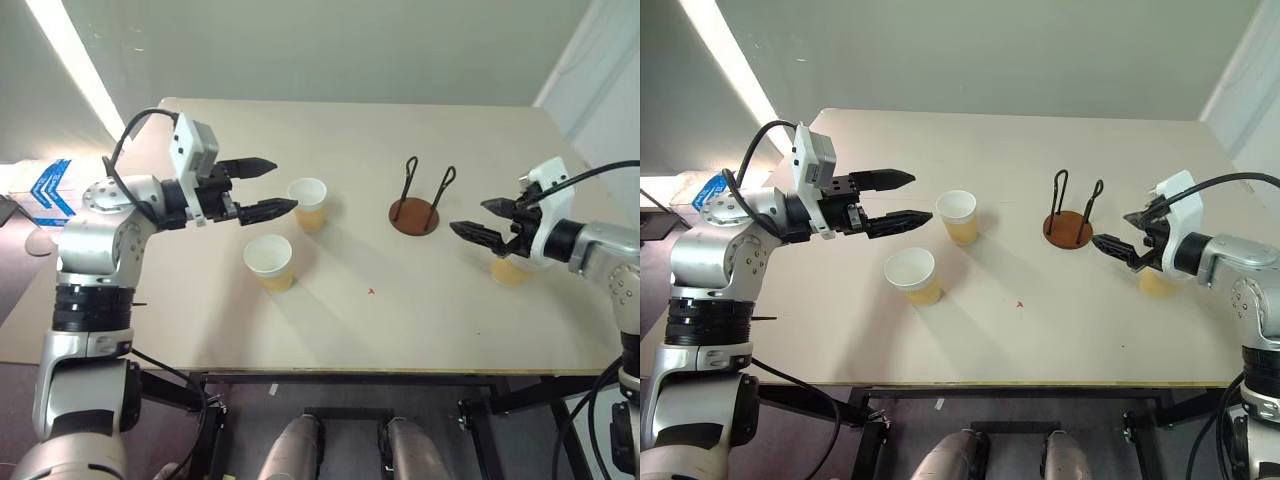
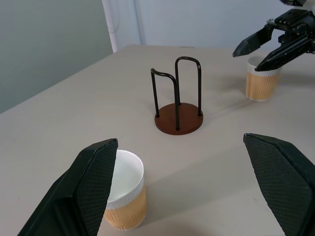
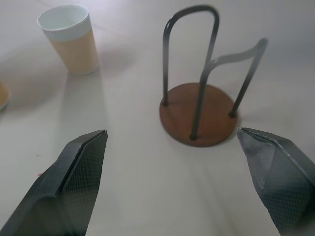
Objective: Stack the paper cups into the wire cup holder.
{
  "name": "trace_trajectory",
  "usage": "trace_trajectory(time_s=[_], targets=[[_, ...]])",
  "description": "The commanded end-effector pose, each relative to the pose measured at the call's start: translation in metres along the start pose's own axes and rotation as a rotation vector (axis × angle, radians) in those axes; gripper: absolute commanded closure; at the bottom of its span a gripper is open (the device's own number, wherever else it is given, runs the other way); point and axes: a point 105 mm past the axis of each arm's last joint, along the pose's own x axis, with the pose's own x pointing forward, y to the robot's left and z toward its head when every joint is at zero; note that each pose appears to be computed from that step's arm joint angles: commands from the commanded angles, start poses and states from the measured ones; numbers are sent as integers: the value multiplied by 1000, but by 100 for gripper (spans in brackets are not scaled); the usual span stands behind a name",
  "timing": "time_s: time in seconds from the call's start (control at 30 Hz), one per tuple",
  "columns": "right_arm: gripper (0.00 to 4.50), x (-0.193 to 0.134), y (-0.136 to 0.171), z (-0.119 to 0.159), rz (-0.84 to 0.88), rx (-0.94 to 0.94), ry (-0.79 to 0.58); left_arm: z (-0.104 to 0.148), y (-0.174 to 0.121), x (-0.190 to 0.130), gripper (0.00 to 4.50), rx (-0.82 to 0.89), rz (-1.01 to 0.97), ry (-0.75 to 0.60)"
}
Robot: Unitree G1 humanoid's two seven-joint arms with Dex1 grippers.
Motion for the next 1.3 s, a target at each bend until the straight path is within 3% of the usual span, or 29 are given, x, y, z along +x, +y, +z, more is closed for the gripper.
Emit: trace_trajectory(time_s=[0.03, 0.47, 1.3], targets=[[5, -1, -1, 8, -6, -14, 5, 14, -1, -4, 0, 45, -7, -27], [5, 13, 1, 16, -4, -36, -50, 13, -2, -5, 0, 42, 1, -30], [5, 85, -27, 30, -46, -45, -66, 13, -4, -4, 0, 47, 8, -19]])
